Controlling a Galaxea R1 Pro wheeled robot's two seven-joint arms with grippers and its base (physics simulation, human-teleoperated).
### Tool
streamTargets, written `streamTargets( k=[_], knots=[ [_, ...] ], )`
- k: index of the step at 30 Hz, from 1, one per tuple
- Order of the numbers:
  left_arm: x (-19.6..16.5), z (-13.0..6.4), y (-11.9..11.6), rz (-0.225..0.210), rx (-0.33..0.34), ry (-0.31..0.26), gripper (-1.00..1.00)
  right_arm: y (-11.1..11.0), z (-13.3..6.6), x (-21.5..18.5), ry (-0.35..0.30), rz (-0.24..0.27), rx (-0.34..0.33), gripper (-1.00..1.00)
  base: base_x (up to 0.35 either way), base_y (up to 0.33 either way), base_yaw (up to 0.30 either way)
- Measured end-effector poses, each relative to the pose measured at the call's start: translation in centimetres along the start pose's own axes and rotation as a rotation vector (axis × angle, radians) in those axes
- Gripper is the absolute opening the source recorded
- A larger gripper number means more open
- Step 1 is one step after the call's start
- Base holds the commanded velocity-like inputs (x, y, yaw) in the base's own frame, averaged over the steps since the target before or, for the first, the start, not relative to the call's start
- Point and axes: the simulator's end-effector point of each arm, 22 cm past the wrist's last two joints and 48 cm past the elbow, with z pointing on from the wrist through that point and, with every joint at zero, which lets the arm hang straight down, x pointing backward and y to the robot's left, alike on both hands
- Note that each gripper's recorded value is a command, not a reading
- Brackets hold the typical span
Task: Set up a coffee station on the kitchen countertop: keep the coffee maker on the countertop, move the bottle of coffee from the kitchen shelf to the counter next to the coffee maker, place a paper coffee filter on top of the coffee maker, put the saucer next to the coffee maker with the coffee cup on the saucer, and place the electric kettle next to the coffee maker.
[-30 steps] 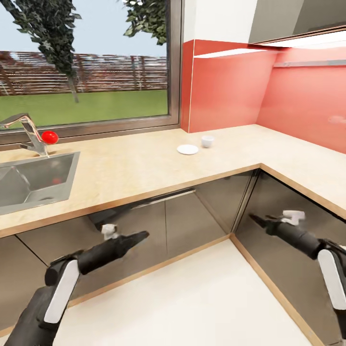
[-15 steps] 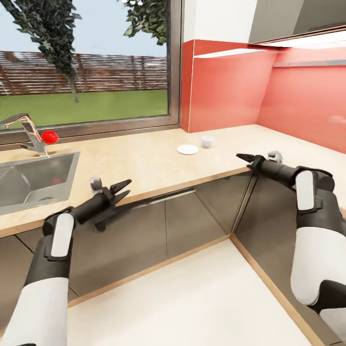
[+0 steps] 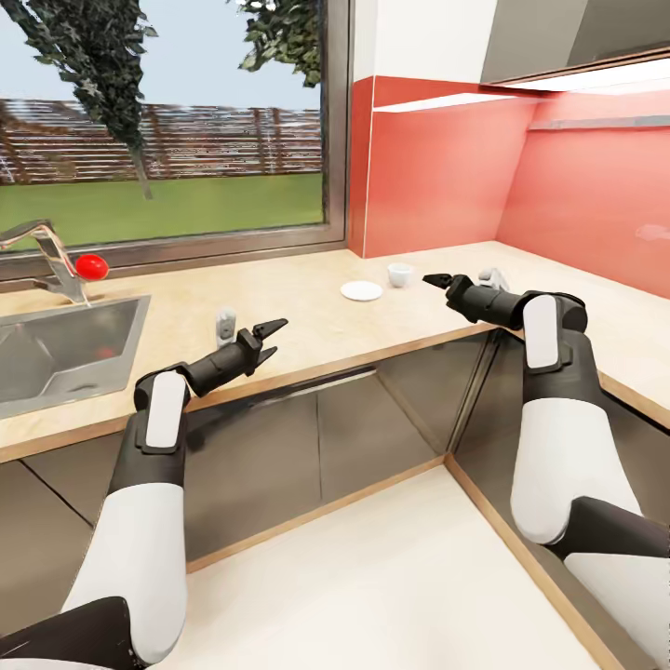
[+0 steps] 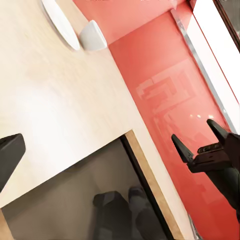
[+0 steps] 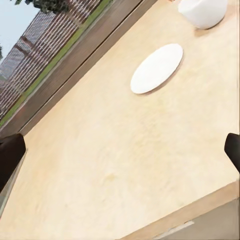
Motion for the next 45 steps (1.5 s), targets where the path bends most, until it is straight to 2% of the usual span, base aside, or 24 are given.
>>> streamTargets(
  k=[3, 4, 6, 12, 13, 17, 30, 36, 45],
  knots=[
    [-0.2, -0.1, 0.1, -0.006, 0.000, -0.007, 1.00, -0.9, 0.6, 1.0, 0.016, 0.056, 0.008, 1.00, 0.107, -0.086, 0.000],
    [-0.6, -0.4, 0.5, -0.019, -0.004, -0.023, 1.00, -2.5, 1.3, 2.8, 0.033, 0.164, 0.012, 1.00, 0.037, -0.029, 0.000],
    [-0.8, -0.5, 0.6, -0.022, -0.005, -0.027, 1.00, -2.7, 1.5, 3.2, 0.037, 0.196, 0.008, 1.00, 0.030, -0.021, 0.000],
    [-1.0, -0.7, 0.6, -0.026, -0.005, -0.034, 1.00, -2.7, 1.7, 3.6, 0.035, 0.249, -0.012, 1.00, 0.146, -0.085, 0.000],
    [-1.1, -0.7, 0.6, -0.026, -0.005, -0.035, 1.00, -1.7, 1.7, 3.2, 0.023, 0.296, -0.064, 1.00, 0.209, -0.130, 0.000],
    [-1.1, -0.8, 0.7, -0.028, -0.005, -0.038, 1.00, -1.4, 1.7, 3.1, 0.021, 0.314, -0.075, 1.00, 0.094, -0.059, 0.000],
    [-1.1, -0.8, 0.7, -0.030, -0.005, -0.037, 1.00, -1.3, 1.8, 3.3, 0.025, 0.318, -0.078, 1.00, 0.154, -0.112, 0.000],
    [-1.1, -0.8, 0.7, -0.030, -0.005, -0.037, 1.00, -1.9, 3.0, 5.9, 0.084, 0.353, -0.068, 1.00, 0.125, -0.092, 0.000],
    [-1.1, -0.7, 0.7, -0.030, -0.005, -0.036, 1.00, -1.8, 3.4, 7.0, 0.109, 0.367, -0.068, 1.00, 0.151, -0.008, 0.000]
  ],
)
